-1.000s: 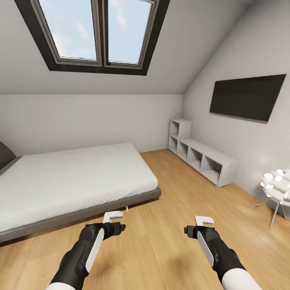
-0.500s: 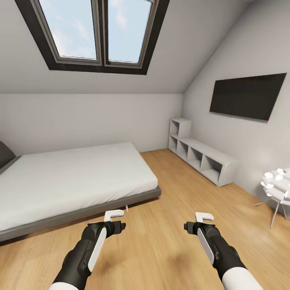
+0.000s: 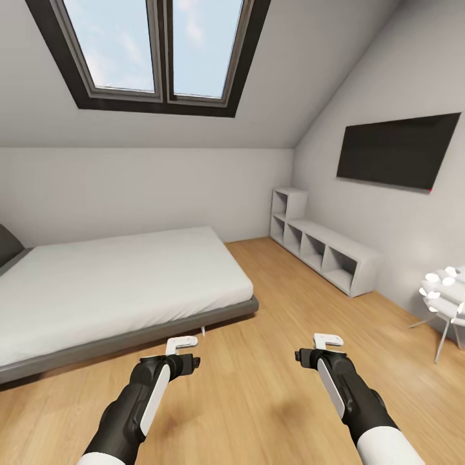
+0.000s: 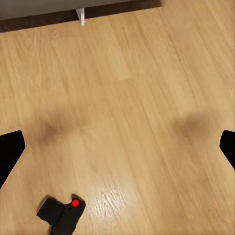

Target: Attach the digital camera to the camera tripod in the bedroom.

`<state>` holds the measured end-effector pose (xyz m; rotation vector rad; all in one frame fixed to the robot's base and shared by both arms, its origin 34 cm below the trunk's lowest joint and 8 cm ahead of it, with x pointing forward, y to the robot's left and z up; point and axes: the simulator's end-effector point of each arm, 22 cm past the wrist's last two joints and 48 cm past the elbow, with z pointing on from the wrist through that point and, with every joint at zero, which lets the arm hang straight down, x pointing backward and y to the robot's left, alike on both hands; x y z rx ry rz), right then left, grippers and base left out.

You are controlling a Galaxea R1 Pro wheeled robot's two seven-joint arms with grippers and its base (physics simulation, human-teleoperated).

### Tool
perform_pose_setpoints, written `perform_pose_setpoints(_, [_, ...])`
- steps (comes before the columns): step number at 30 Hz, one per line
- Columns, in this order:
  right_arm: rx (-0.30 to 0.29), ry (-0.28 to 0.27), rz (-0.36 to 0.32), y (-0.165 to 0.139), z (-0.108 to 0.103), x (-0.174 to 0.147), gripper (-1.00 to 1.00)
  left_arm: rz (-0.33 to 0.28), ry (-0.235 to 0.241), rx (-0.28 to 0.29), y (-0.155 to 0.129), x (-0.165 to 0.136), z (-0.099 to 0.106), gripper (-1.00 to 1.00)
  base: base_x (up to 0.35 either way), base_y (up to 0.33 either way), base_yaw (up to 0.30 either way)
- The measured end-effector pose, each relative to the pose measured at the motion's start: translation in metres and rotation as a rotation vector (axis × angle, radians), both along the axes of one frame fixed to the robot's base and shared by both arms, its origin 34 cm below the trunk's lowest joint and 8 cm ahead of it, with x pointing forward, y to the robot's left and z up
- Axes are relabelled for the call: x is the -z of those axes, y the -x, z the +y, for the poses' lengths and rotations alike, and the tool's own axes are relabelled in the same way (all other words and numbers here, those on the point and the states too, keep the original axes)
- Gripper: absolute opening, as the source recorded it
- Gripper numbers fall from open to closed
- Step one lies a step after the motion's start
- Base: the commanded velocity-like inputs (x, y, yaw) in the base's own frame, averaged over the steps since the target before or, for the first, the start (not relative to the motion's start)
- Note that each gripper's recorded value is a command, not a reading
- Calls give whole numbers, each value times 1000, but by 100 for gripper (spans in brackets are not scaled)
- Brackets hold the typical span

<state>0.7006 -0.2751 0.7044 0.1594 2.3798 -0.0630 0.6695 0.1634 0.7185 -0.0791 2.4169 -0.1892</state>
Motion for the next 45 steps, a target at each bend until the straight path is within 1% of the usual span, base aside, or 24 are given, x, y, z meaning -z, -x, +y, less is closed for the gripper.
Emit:
perform_pose_setpoints(13, [-2,4,0,2,-1,23,100,-2,1,-8,2,23,4,100,0,0,0])
perform_pose_setpoints(19, [-1,4,1,4,-2,35,100,-38,15,-10,-4,18,4,100,0,0,0])
perform_pose_setpoints(22, [-1,5,1,4,-2,40,100,-44,17,-9,-4,19,3,100,0,0,0])
perform_pose_setpoints(35, [-2,7,0,7,-2,65,100,-39,18,-7,0,44,3,100,0,0,0])
perform_pose_setpoints(45, [-4,6,-1,10,-1,85,100,-37,19,-16,3,65,7,100,0,0,0])
